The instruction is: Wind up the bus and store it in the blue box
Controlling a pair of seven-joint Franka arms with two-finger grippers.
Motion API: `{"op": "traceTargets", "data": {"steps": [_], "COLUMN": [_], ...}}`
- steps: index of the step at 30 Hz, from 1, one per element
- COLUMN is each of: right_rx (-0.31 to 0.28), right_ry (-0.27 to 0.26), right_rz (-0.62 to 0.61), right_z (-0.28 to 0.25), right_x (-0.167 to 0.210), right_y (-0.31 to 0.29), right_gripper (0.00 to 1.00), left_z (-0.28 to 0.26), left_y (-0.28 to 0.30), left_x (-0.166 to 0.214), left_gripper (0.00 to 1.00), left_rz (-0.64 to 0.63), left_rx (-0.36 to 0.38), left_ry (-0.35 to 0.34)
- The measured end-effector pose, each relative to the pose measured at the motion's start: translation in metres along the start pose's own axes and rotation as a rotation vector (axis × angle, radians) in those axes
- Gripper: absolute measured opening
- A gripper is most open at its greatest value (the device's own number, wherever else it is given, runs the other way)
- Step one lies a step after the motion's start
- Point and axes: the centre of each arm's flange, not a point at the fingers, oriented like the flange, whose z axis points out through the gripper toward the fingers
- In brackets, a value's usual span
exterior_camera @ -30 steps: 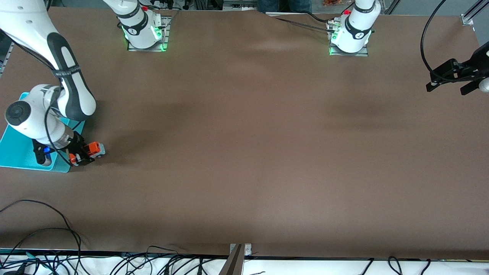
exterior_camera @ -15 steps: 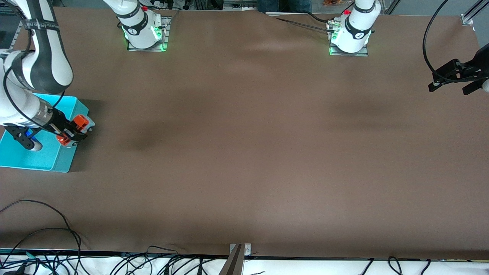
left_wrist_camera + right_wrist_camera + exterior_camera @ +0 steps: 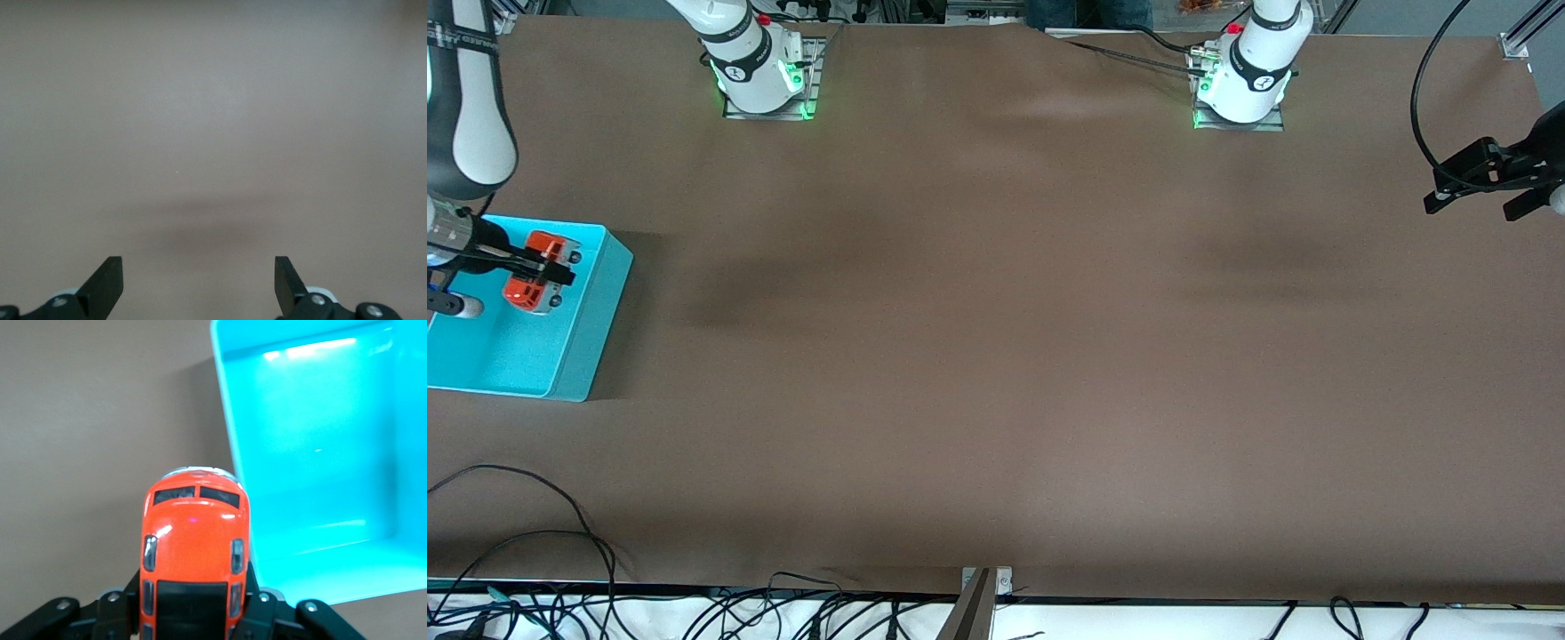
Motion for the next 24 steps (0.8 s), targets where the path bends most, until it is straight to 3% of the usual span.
{"op": "traceTargets", "data": {"steps": [17, 24], "right_rx": [-0.001, -0.054], "right_ry": [-0.065, -0.114], "right_rz": [-0.169, -0.21], "right_z": [0.029, 0.051], "right_x": [-0.022, -0.025], "right_y": [0.099, 0.111], "right_gripper": [0.55, 0.55], "left_z": [0.0, 0.0], "left_y": [0.0, 0.0], "left_x": [0.0, 0.0], "left_gripper": [1.0, 1.0], "left_rz": [0.0, 0.0], "left_rx": [0.0, 0.0], "left_ry": [0.0, 0.0]}}
